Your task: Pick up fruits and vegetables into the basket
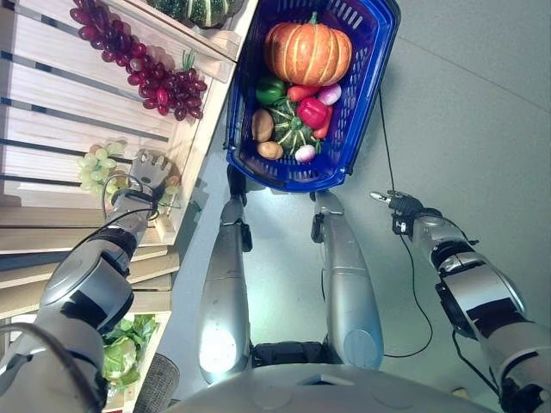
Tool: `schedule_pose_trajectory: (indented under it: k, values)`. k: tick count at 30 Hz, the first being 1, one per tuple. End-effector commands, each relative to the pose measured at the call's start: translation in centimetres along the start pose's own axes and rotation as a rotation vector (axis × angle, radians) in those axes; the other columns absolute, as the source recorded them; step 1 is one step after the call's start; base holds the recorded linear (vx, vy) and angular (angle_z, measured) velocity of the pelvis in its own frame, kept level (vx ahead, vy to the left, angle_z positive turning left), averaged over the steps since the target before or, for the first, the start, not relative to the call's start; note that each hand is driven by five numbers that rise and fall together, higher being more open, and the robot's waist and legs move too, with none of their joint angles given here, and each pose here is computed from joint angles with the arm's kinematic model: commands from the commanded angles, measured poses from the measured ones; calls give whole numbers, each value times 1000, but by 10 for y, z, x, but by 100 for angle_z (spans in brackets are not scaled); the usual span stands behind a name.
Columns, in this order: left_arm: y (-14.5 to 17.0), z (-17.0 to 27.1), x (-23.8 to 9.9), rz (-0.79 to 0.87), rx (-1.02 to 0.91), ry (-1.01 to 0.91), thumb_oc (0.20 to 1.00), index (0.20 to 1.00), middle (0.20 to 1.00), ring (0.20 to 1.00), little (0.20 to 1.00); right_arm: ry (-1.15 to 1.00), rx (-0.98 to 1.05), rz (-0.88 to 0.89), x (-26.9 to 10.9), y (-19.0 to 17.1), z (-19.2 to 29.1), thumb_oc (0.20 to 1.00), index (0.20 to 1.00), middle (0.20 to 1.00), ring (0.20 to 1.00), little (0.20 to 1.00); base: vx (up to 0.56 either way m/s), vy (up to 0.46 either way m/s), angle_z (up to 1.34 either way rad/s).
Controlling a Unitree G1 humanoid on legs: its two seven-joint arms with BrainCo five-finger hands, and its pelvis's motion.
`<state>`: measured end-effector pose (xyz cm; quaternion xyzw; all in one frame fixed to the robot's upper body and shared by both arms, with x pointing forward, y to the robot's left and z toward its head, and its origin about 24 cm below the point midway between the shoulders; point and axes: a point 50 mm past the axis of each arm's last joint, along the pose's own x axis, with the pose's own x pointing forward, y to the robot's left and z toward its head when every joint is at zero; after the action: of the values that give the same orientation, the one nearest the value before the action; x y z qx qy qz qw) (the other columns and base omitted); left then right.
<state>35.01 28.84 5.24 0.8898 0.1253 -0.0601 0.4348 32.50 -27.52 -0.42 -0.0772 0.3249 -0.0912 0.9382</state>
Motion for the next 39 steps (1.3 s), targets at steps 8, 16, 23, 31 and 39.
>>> schedule_pose_trajectory:
  k: [8, 16, 23, 31, 39]
  values:
    - [-58, -2, -20, -489, 16, 45, 200, 200, 200, 200, 200, 54, -26, -40, -3, -16, -15, 1000, 1000, 1000, 1000, 1000, 0, 0, 0]
    - [-59, -2, -20, -594, -27, 58, 200, 200, 200, 200, 200, 55, -28, -33, -2, -14, -15, 1000, 1000, 1000, 1000, 1000, 0, 0, 0]
    - [-53, -2, -17, -592, -89, 54, 200, 200, 200, 200, 200, 49, -29, -31, -2, -13, -12, 1000, 1000, 1000, 1000, 1000, 0, 0, 0]
    - [-44, 3, -13, -554, -551, 72, 200, 200, 200, 200, 200, 55, -32, -30, -2, -13, -12, 1000, 1000, 1000, 1000, 1000, 0, 0, 0]
    - [-24, 4, -6, -423, -1523, 26, 200, 200, 200, 200, 200, 59, -33, -47, -4, -23, -21, 1000, 1000, 1000, 1000, 1000, 0, 0, 0]
